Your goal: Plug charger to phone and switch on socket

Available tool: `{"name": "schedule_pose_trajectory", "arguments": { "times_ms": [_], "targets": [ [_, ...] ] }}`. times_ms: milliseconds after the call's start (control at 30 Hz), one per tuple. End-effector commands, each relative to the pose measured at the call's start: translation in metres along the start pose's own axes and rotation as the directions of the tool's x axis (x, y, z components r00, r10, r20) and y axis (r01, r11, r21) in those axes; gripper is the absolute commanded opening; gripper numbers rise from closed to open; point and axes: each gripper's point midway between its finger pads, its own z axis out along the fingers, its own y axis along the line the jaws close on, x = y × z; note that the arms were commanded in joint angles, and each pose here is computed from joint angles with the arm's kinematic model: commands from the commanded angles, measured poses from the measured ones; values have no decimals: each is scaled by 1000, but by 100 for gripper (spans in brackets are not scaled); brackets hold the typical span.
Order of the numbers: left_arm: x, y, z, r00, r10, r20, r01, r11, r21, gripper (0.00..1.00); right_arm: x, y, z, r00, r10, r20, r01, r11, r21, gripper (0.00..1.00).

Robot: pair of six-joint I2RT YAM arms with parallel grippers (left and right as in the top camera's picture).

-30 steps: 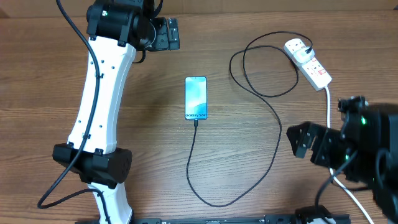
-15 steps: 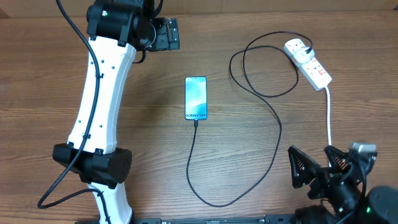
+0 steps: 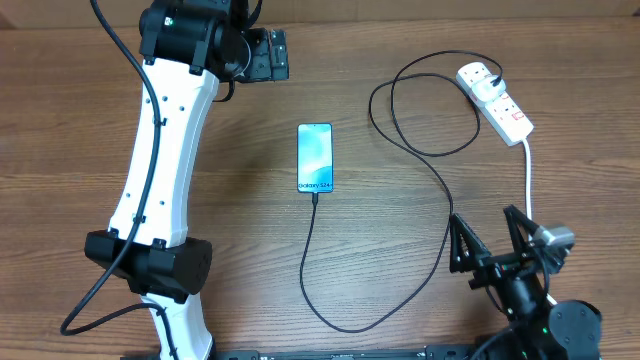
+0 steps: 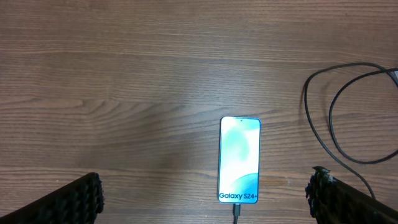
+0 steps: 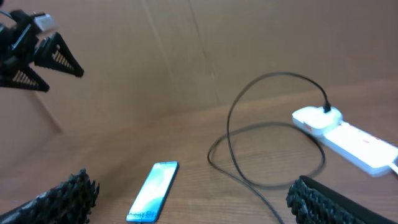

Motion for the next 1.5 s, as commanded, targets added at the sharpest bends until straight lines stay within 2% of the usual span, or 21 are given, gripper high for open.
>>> {"name": "schedule_pose_trajectory", "arguments": {
  "times_ms": [0, 367, 533, 767, 967, 1133, 1467],
  "targets": [
    [-1, 4, 4, 1000, 0, -2, 0, 1000, -19, 100, 10, -1, 11, 999, -13, 45, 15, 999, -37, 100],
    [-1, 4, 4, 1000, 0, -1, 0, 1000, -18, 100, 29, -10, 33, 989, -27, 145, 37, 997, -70, 100],
    [-1, 4, 4, 1000, 0, -2, 0, 1000, -19, 100, 33, -20, 37, 980, -33, 198, 42, 998, -40, 100],
    [-1, 4, 4, 1000, 0, -1, 0, 1000, -18, 100, 37, -30, 38, 976, -125, 177, 123, 992, 19, 100],
    [-1, 4, 4, 1000, 0, -1, 0, 1000, -18, 100, 65, -43, 41, 979, -198, 55, 195, 979, 55, 100],
    [-1, 4, 4, 1000, 0, -1, 0, 1000, -18, 100, 63, -47, 40, 946, -319, 48, 315, 946, 77, 100],
    [-1, 4, 4, 1000, 0, -1, 0, 1000, -18, 100, 67, -51, 41, 949, -314, 28, 311, 946, 91, 100]
  ]
}}
